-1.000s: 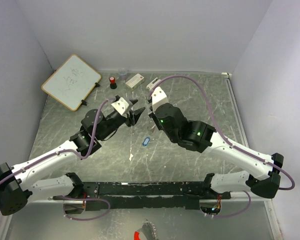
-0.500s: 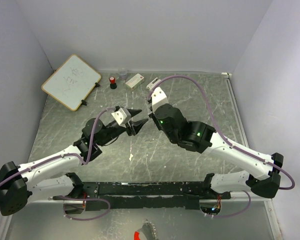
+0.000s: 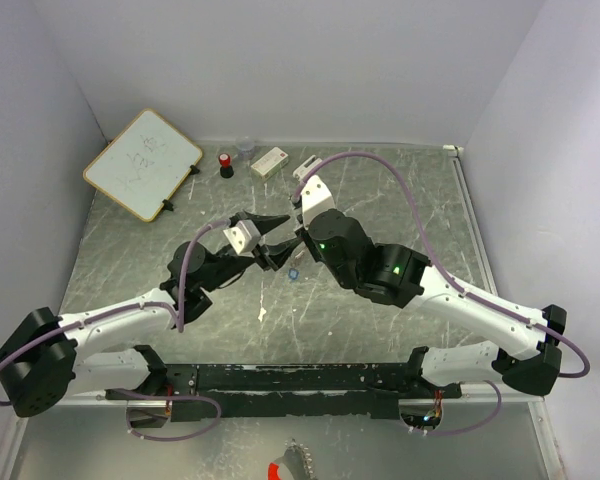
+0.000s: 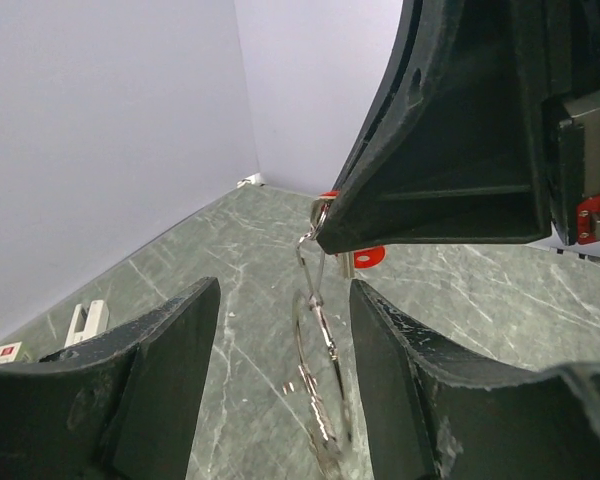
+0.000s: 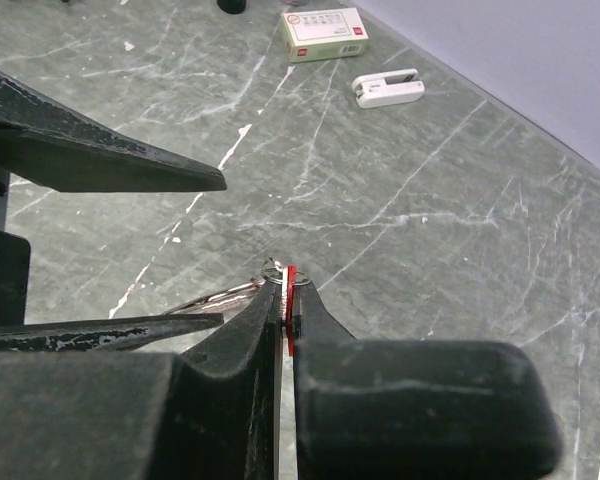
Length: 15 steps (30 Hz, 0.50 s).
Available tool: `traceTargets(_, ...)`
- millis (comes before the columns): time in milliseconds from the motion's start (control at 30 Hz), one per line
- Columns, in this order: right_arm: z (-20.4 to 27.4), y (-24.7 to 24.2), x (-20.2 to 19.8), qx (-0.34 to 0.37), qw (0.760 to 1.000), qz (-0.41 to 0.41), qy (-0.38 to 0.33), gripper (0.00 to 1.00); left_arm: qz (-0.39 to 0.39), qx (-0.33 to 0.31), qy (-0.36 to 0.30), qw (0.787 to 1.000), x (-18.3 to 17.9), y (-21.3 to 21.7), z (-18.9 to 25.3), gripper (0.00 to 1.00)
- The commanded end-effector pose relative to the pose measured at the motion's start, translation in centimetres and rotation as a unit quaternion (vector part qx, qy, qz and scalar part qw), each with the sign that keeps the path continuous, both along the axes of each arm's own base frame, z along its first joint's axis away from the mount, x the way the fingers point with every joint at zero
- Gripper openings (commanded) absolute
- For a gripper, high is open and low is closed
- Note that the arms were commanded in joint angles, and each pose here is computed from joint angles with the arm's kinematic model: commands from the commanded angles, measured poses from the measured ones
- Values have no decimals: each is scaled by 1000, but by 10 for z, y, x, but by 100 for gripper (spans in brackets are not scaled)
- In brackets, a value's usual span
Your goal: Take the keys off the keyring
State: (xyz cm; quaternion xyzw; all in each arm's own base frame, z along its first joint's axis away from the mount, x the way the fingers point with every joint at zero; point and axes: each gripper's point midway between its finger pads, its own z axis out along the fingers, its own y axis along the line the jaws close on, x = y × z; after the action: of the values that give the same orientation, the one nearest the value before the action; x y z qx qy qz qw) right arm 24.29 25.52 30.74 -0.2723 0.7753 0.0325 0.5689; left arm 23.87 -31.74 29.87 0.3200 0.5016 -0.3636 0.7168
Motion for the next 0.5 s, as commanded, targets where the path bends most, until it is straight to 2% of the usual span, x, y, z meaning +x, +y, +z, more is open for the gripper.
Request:
traceTargets(0, 16, 2, 0, 24, 1000, -2, -18, 0, -28, -29, -28, 999, -10, -6, 17, 66)
traceTargets(467, 18, 11, -2, 34, 999, 9, -20, 0, -13, -20, -33, 999, 0, -15, 1, 65)
